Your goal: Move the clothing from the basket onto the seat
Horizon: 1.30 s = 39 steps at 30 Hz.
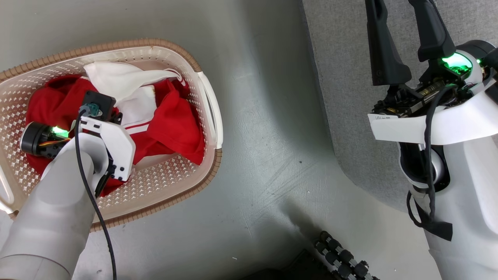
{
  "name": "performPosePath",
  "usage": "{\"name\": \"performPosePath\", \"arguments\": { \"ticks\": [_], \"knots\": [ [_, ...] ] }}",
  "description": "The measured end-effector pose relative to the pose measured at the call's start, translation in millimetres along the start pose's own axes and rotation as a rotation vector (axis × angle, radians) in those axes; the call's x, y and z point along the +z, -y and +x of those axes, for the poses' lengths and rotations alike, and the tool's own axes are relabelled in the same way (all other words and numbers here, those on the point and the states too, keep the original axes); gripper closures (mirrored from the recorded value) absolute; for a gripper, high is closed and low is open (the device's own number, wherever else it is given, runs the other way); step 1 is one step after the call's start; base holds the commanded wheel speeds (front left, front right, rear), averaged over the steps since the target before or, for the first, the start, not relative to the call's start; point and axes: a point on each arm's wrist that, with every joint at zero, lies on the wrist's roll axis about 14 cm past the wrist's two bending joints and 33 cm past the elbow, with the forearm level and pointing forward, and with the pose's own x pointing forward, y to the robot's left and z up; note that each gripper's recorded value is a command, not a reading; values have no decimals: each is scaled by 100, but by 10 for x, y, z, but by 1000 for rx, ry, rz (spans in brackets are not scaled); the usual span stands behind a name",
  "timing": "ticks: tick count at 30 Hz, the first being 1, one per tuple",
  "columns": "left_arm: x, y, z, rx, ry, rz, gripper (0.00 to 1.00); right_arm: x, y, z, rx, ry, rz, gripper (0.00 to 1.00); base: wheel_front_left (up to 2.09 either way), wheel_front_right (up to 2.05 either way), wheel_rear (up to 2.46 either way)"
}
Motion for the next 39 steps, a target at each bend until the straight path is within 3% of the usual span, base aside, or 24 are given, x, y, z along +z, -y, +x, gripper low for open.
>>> {"name": "performPosePath", "arguments": {
  "ticks": [11, 32, 39],
  "knots": [
    [194, 24, -65, -11, 70, 12, 100, 127, 16, 16, -6, 30, -3, 0, 0, 0, 0],
    [846, -13, -505, 2, 369, -31, 100, 505, -64, 85, 11, 117, -12, 0, 0, 0, 0],
    [977, 201, -736, -36, 443, -44, 100, 680, -105, 80, 17, 149, -29, 0, 0, 0, 0]
  ]
}}
